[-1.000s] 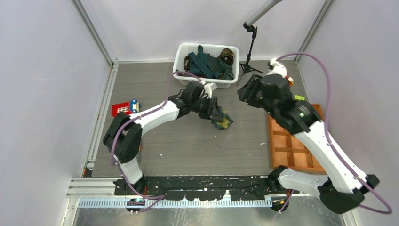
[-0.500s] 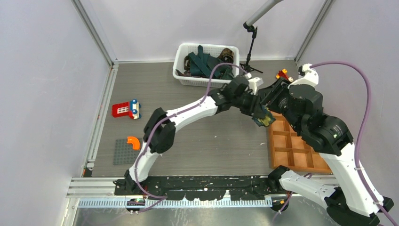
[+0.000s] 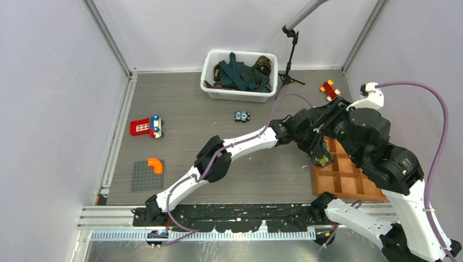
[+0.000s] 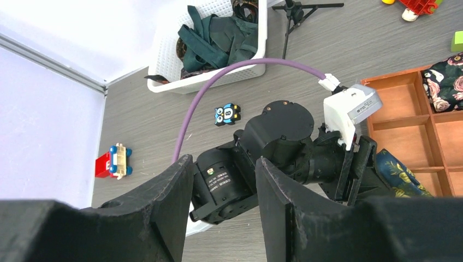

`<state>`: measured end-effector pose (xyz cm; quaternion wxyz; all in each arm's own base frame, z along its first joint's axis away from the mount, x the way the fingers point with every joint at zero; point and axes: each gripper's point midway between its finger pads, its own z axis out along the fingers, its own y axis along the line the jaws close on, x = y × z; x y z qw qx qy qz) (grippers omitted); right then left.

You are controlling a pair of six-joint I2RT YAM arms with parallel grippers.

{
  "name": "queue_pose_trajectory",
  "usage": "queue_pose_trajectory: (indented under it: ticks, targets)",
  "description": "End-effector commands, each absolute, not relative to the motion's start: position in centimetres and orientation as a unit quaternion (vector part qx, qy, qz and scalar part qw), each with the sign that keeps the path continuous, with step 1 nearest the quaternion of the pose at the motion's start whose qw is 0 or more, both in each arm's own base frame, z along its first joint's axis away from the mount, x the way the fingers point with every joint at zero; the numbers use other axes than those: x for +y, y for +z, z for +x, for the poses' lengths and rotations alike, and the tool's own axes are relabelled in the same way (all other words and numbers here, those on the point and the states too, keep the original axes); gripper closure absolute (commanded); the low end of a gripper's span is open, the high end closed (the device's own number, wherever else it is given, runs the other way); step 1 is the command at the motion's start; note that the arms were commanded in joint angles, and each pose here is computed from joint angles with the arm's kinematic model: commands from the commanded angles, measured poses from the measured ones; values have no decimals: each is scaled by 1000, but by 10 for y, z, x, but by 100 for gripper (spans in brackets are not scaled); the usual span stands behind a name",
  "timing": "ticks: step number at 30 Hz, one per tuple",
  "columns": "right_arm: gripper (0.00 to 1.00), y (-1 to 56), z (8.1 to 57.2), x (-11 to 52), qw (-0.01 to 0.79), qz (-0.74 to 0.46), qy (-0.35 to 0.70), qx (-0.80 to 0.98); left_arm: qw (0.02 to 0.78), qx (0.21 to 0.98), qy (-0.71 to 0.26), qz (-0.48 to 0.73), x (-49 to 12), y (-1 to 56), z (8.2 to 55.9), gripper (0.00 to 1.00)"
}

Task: Roll the ties
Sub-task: Place the tie in the storage box.

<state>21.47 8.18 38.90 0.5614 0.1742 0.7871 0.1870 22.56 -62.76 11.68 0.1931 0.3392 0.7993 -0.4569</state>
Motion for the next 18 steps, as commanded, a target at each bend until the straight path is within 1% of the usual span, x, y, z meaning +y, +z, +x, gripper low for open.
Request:
queue_pose_trajectory:
  ticks: [1, 7, 18]
  targets:
    - [49, 389, 216, 78, 567, 185, 183, 782, 216, 783, -463, 353, -638, 129, 224, 80]
    - [49, 384, 218, 82, 562, 182, 186, 785, 228, 782, -452, 364, -644, 119, 218, 80]
    - [49, 381, 218, 85, 558, 182, 190, 787, 282, 767, -426, 390, -662, 118, 208, 80]
